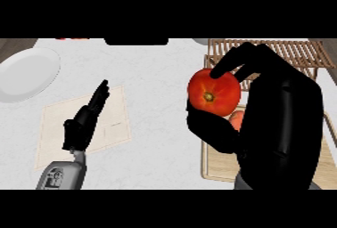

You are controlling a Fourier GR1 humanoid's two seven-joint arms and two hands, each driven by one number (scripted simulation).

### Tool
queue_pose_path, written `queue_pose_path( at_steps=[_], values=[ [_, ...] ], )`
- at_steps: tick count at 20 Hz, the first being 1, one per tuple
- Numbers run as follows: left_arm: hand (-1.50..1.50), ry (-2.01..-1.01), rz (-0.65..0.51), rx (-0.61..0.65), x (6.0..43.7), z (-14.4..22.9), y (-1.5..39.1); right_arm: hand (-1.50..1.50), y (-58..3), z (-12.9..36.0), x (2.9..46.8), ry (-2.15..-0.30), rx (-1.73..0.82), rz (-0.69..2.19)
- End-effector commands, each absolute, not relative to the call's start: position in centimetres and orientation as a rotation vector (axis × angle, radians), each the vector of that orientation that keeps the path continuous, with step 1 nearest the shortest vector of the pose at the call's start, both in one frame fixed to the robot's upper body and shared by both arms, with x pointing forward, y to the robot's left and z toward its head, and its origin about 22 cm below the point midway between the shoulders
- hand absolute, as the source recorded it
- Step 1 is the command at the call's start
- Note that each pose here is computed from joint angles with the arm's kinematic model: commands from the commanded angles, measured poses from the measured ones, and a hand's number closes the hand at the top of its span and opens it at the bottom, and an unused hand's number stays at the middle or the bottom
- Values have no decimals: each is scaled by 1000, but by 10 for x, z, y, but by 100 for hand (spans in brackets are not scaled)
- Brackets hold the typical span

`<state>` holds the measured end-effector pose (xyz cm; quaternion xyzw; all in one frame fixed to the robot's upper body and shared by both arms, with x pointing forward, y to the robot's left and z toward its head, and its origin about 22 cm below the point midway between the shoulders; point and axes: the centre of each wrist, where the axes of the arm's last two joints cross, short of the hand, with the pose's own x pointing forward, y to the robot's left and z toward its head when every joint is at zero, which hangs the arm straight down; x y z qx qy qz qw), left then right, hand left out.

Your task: Pick the tomato from the tray and place it in the tiered shelf

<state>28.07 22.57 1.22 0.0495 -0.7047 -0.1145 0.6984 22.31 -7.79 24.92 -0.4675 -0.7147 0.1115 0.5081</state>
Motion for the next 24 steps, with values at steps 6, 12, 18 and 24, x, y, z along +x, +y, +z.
queue_pose_path(
  at_steps=[6,12,18,24],
  values=[
    [0,-1581,-260,122,279,10,226,150,-108,291,252,-1582,-1245,154],
    [0,-1563,-245,89,294,23,227,150,-106,316,283,-1585,-1327,105],
    [0,-1579,-272,107,276,23,212,150,-143,325,312,-1573,-1393,150],
    [0,-1582,-268,109,289,11,205,150,-158,306,327,-1589,-1488,198]
  ],
)
